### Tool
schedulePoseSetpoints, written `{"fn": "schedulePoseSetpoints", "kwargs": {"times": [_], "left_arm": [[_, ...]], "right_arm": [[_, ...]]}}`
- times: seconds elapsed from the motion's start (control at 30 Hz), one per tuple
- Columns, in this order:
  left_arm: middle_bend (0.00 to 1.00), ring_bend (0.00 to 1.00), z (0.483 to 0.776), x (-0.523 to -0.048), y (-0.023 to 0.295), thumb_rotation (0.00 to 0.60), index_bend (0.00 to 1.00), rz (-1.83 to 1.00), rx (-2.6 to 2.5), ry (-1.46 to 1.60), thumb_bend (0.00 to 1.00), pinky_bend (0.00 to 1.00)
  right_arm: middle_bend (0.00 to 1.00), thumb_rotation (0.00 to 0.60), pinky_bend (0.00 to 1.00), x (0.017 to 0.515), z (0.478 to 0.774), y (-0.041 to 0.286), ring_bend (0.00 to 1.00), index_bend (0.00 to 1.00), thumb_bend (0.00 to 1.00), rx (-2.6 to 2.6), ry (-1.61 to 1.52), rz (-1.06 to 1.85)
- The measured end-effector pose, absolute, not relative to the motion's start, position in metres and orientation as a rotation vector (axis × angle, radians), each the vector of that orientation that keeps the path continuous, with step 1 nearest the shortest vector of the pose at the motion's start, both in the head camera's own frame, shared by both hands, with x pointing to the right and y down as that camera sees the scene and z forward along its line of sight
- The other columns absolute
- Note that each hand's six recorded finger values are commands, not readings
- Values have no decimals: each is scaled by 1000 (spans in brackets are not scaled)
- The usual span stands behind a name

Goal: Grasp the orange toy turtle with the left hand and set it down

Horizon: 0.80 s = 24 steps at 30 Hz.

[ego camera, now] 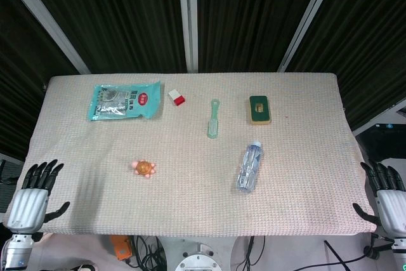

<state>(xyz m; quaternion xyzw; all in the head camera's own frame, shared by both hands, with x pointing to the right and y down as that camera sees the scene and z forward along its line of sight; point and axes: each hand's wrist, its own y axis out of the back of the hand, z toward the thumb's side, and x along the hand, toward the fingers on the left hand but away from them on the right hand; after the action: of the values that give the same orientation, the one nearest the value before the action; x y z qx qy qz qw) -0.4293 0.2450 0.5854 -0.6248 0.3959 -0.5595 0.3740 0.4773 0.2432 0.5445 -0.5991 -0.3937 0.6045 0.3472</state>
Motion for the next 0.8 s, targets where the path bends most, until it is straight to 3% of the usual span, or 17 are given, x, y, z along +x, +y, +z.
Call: {"fn": "schedulePoseSetpoints", "kwargs": {"times": [0.43,0.67,0.8], "left_arm": [[43,0,588,-426,242,600,112,-1411,-1620,1013,164,27],[132,10,588,-410,223,600,198,-1312,-1635,1009,179,164],[148,27,596,-392,209,600,215,-1250,-1657,961,180,187]], "right_arm": [[0,600,0,481,542,242,0,0,132,-1541,-1034,1567],[0,600,0,480,542,241,0,0,132,-1537,-1037,1572],[0,600,0,480,543,240,0,0,133,-1537,-1033,1575]]}}
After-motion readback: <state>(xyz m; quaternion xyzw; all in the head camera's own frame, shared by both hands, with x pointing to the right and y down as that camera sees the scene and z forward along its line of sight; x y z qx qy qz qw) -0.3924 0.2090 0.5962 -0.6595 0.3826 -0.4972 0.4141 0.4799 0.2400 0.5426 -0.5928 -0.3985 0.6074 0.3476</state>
